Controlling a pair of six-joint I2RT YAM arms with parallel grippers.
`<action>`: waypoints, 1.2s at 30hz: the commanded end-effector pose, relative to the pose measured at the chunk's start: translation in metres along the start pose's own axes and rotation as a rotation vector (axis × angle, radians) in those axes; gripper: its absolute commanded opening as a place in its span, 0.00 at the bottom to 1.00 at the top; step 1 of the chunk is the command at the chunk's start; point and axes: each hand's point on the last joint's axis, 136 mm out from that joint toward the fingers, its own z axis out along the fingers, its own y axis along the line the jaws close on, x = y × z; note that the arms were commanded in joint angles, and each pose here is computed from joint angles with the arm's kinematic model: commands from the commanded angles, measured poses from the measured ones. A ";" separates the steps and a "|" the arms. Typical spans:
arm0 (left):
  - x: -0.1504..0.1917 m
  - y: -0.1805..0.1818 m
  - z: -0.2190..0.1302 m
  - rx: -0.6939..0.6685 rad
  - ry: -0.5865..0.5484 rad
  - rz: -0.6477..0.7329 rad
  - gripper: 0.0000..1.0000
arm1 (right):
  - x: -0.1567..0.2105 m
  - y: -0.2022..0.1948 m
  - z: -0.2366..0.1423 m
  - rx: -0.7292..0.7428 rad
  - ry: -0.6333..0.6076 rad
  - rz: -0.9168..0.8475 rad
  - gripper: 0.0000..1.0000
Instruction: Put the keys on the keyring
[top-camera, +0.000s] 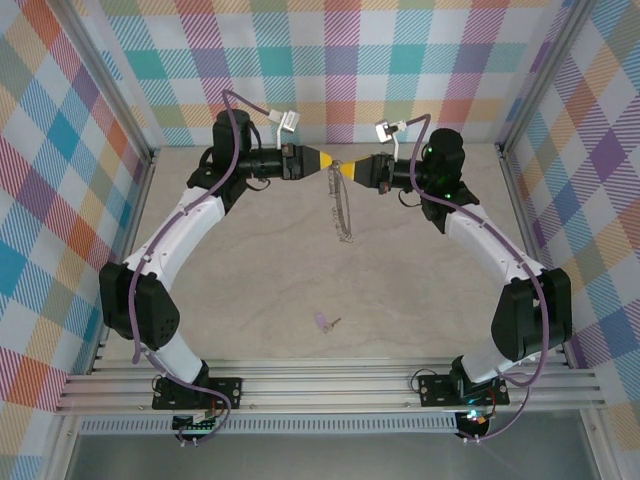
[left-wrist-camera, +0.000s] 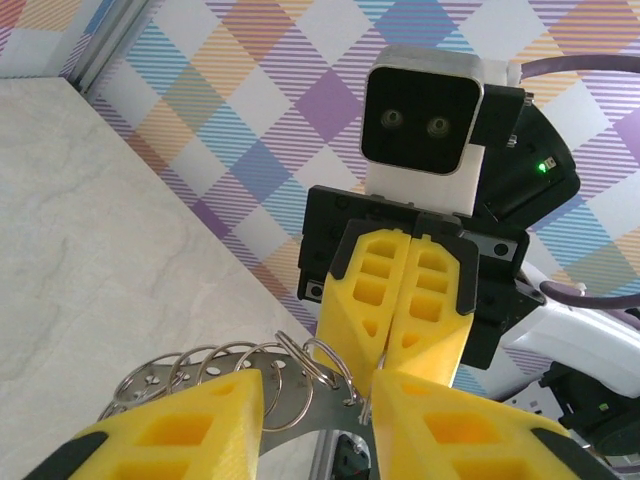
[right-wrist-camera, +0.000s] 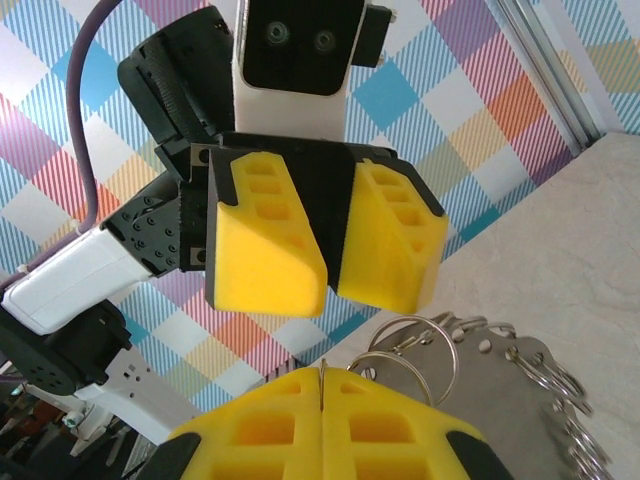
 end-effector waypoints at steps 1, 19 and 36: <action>-0.002 -0.024 -0.002 0.047 -0.004 0.053 0.38 | -0.011 0.015 -0.002 -0.020 -0.032 -0.063 0.00; 0.001 -0.044 -0.011 0.028 -0.022 0.093 0.43 | -0.009 0.001 -0.002 0.015 -0.045 -0.047 0.00; 0.012 -0.027 0.012 0.026 0.012 0.058 0.43 | -0.007 0.003 -0.005 0.011 -0.045 -0.047 0.00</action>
